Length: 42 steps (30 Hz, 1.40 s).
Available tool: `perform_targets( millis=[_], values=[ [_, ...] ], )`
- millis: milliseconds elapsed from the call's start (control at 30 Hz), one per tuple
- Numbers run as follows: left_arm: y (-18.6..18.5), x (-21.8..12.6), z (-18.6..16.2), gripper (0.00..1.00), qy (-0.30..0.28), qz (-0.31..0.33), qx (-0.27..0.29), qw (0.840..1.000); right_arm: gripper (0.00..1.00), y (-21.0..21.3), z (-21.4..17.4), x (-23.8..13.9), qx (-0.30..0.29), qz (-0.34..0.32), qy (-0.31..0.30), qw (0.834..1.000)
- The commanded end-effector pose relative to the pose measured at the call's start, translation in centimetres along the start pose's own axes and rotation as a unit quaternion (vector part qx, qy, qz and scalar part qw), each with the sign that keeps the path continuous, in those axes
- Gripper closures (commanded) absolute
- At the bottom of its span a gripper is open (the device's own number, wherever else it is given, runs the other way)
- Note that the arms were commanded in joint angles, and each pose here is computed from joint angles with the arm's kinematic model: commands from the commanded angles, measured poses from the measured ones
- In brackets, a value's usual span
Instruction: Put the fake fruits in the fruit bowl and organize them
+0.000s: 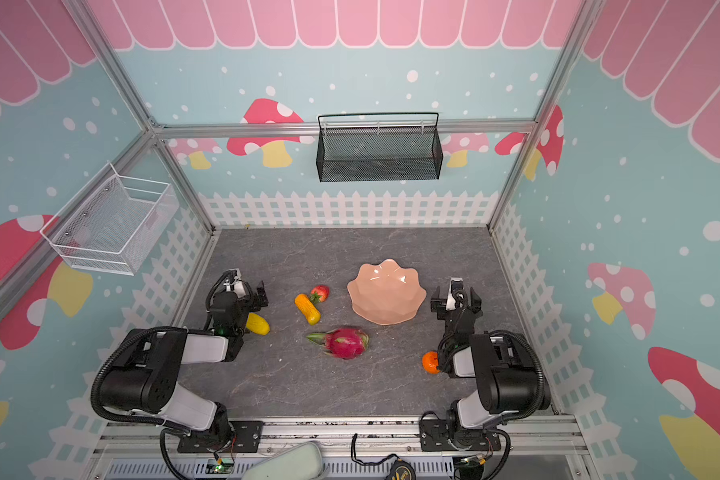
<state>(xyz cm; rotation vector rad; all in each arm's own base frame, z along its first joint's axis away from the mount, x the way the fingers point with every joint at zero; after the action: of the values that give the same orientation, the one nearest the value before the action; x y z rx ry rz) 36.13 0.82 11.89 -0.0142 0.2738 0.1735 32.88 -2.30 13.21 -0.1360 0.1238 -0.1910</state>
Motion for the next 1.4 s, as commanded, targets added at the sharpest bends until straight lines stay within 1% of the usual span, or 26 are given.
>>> perform_targets(
  millis=[0, 600, 633, 700, 767, 833, 867, 900, 933, 967, 1000, 1033, 1100, 1133, 1167, 1233, 1300, 1333, 1367],
  values=[
    [-0.3, 0.1, 0.8, 0.0, -0.008, -0.011, 0.001, 1.0, 0.02, -0.1, 0.5, -0.2, 0.004, -0.003, -0.014, 1.0],
    [0.1, 0.2, 0.8, 0.0, -0.004, -0.029, -0.013, 0.999, 0.02, -0.1, 0.7, -0.4, 0.005, -0.004, -0.02, 1.0],
    [0.0, 0.1, 0.9, 0.0, -0.008, -0.031, -0.013, 0.999, 0.02, -0.1, 1.1, -0.6, 0.002, -0.005, -0.028, 1.0],
    [-0.2, -0.8, 1.8, 0.0, -0.025, -0.036, -0.009, 0.999, 0.02, 0.2, 2.0, -1.1, -0.006, -0.001, -0.026, 1.0],
    [-0.9, -2.1, 3.3, 0.0, -0.028, -0.012, 0.018, 0.999, 0.02, 0.4, 3.3, -1.5, 0.005, 0.012, -0.002, 1.0],
    [-3.4, -3.6, 5.1, 0.0, -0.007, -0.014, 0.05, 0.999, 0.02, 1.4, 5.1, -1.8, 0.03, 0.061, 0.029, 0.997],
    [-4.9, -4.2, 5.9, 0.0, -0.005, -0.038, 0.054, 0.998, 0.02, 2.0, 6.0, -2.3, 0.036, 0.088, 0.036, 0.995],
    [-7.3, -5.0, 6.5, 0.0, -0.003, -0.088, 0.068, 0.994, 0.02, 2.8, 6.6, -2.9, 0.049, 0.12, 0.047, 0.99],
    [-10.1, -6.0, 6.6, 0.0, 0.012, -0.152, 0.095, 0.984, 0.02, 3.8, 7.2, -3.7, 0.061, 0.162, 0.057, 0.983],
    [-12.4, -7.1, 6.5, 0.0, 0.033, -0.213, 0.123, 0.969, 0.02, 4.8, 7.5, -4.4, 0.068, 0.2, 0.066, 0.975],
    [-15.2, -8.8, 6.0, 0.0, 0.062, -0.294, 0.155, 0.941, 0.02, 5.7, 7.6, -5.2, 0.08, 0.231, 0.082, 0.966],
    [-17.7, -11.1, 5.0, 0.0, 0.098, -0.387, 0.181, 0.899, 0.02, 6.7, 7.5, -6.0, 0.09, 0.265, 0.101, 0.955],
    [-20.6, -14.9, 2.9, 0.0, 0.148, -0.493, 0.227, 0.827, 0.02, 9.0, 7.2, -7.7, 0.105, 0.338, 0.13, 0.926],
    [-21.8, -16.3, 1.8, 0.0, 0.157, -0.515, 0.263, 0.801, 0.02, 10.1, 6.9, -8.5, 0.115, 0.371, 0.148, 0.91],
    [-22.5, -17.2, 1.0, 0.0, 0.156, -0.522, 0.295, 0.785, 0.02, 11.1, 6.7, -9.2, 0.122, 0.401, 0.162, 0.893],
    [-23.7, -19.2, -0.9, 0.0, 0.14, -0.549, 0.356, 0.743, 0.02, 13.1, 6.4, -11.2, 0.135, 0.464, 0.186, 0.856],
    [-24.3, -19.9, -1.9, 0.0, 0.145, -0.57, 0.364, 0.722, 0.02, 14.5, 6.3, -13.5, 0.138, 0.517, 0.197, 0.822],
    [-24.6, -20.1, -2.3, 0.0, 0.148, -0.576, 0.369, 0.714, 0.02, 14.9, 6.2, -14.5, 0.135, 0.533, 0.202, 0.81],
    [-24.9, -20.3, -2.6, 0.0, 0.145, -0.581, 0.374, 0.708, 0.02, 15.2, 6.1, -15.3, 0.133, 0.542, 0.208, 0.803]
  ],
)
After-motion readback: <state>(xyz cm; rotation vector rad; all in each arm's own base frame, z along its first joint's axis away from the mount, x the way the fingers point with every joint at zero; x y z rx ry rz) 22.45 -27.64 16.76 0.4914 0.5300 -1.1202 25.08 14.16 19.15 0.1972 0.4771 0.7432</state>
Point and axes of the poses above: each gripper's point midway between its finger pads, its own x axis out along the fingers, its own y axis along the line the jaws close on, z = x × y, the point moved 4 cm from there along -x, back along the fingers, and after that the axes turned 1 degree about x, right-handed, at the moved point
